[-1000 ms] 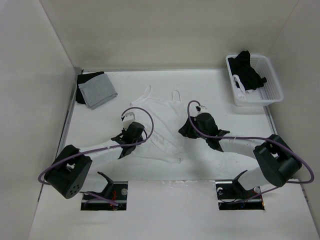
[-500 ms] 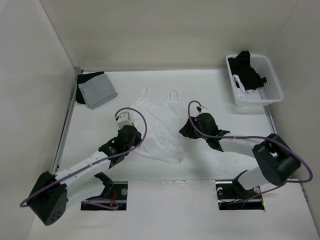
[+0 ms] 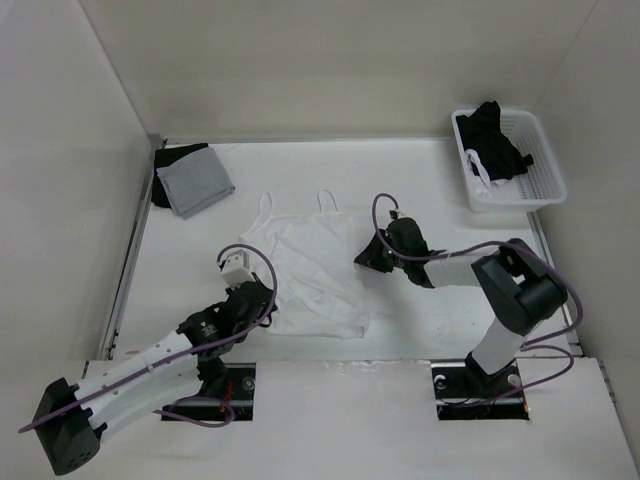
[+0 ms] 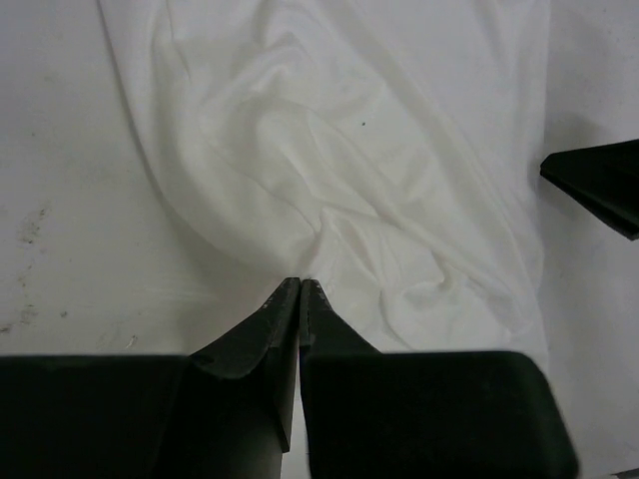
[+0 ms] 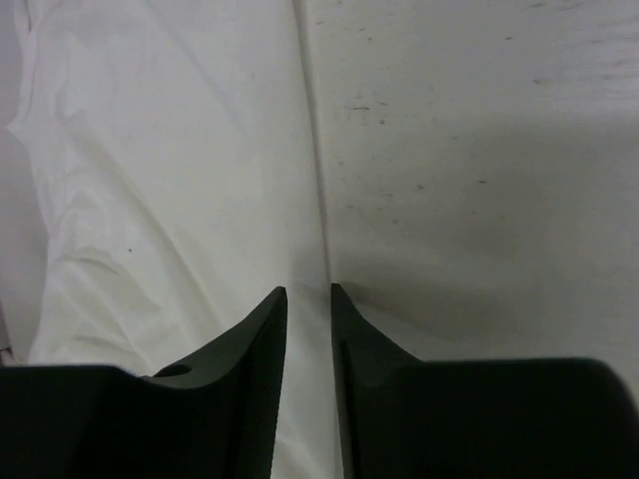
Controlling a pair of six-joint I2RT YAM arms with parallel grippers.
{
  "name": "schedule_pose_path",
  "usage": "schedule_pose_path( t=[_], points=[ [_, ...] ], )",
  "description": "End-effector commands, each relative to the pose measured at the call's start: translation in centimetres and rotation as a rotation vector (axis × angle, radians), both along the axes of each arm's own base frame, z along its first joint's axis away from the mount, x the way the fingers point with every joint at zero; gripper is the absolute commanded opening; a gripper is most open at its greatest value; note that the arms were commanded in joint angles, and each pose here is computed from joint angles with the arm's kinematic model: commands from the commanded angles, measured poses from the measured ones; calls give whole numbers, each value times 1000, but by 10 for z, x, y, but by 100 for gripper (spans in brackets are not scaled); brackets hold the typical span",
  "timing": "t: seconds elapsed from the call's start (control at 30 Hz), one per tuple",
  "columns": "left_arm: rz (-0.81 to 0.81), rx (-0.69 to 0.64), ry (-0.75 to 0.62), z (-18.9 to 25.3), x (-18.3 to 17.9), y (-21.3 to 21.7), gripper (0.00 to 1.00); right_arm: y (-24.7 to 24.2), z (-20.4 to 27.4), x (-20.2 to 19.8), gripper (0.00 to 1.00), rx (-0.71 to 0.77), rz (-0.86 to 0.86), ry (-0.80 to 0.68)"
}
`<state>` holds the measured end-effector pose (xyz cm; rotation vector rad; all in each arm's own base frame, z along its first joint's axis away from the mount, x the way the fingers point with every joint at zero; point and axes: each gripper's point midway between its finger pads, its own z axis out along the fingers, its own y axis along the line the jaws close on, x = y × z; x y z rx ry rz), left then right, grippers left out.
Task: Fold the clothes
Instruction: Flatten the tank top out
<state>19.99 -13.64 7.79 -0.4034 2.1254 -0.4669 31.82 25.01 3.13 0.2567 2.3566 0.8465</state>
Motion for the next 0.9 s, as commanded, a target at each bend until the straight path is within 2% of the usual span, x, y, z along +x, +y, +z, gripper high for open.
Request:
schedule_pose_path(
  t=[0.0, 0.07, 0.13, 0.23, 0.3, 0.4, 0.5, 0.6, 0.7, 0.77, 0.87],
  points=[
    [32, 20, -32, 4, 6, 1, 2, 29, 22, 15, 19, 178, 40, -4],
    [11, 26, -40, 3, 4, -2, 2, 31, 30, 23, 10, 223, 37, -18],
    [-6, 20, -44, 2, 1, -5, 2, 21, 38, 32, 4, 228, -6, -42],
    [-6, 17, -34, 1, -1, -4, 6, -9, 43, 36, 3, 183, -97, -68],
    [16, 20, -31, 3, 1, -1, 14, -25, 40, 28, 5, 123, -121, -64],
    [114, 26, -71, 15, 17, 13, 30, -36, 33, 11, 19, 47, -102, -44],
    [212, 36, -116, 39, 43, 26, 37, -44, 37, 13, 41, -12, -109, -70],
    [250, 42, -163, 64, 82, 26, 40, -42, 51, 31, 46, -44, -108, -114],
    [241, 82, -162, 70, 128, 22, 41, -34, 59, 59, 46, -69, -83, -137],
    [243, 125, -118, 59, 155, 25, 38, -29, 62, 80, 44, -83, -81, -146],
    [270, 157, -34, 31, 181, 32, 23, -26, 66, 99, 44, -86, -85, -160]
  ],
)
